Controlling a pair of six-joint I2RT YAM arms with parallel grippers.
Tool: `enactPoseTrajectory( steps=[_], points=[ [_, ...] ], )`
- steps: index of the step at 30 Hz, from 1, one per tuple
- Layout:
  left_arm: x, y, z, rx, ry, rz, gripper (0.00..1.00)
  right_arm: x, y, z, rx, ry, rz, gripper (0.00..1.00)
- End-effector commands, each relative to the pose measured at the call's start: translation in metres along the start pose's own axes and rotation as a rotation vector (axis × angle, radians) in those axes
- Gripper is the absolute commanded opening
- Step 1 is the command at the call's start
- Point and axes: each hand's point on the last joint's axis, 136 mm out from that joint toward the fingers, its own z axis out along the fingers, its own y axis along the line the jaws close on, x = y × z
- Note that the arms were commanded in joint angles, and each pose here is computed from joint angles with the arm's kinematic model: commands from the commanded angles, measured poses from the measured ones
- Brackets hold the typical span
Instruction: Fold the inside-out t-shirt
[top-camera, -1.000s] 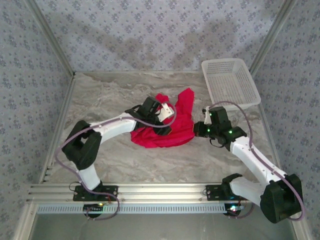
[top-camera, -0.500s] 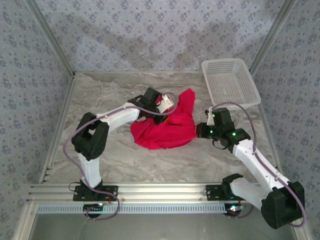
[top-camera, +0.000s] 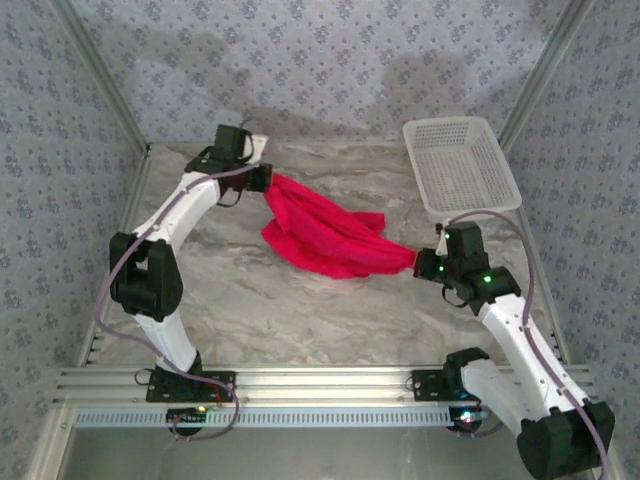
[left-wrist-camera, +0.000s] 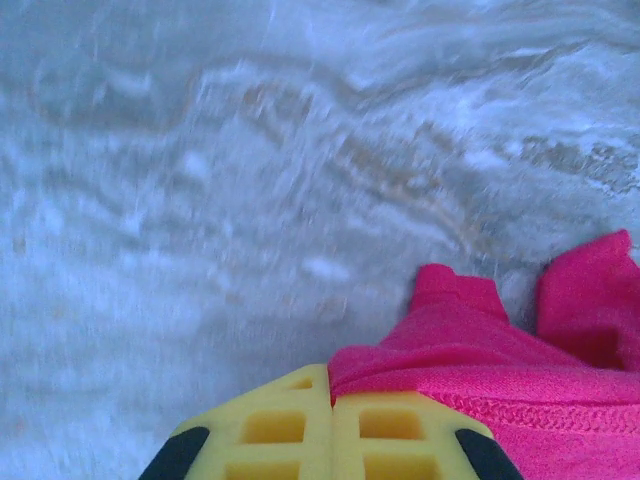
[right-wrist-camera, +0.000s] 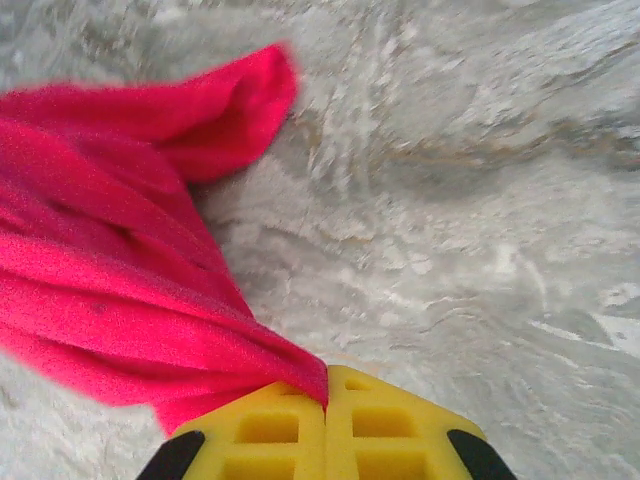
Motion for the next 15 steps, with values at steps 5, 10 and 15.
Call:
enactPoseTrajectory(
  steps=[5,10,15],
  points=[
    [0.039,0.035,0.025,-0.088,0.095,-0.265,0.00,0.013,-0.039,0.018,0.180,0.108,0.098,0.00],
    [0.068,-0.007,0.034,-0.016,0.124,-0.180,0.00,0.024,-0.018,0.030,0.140,0.208,0.087,0.46],
    [0.074,-0.036,0.019,0.033,0.070,-0.103,0.00,0.001,0.045,0.015,0.027,0.161,-0.051,0.58]
  ],
)
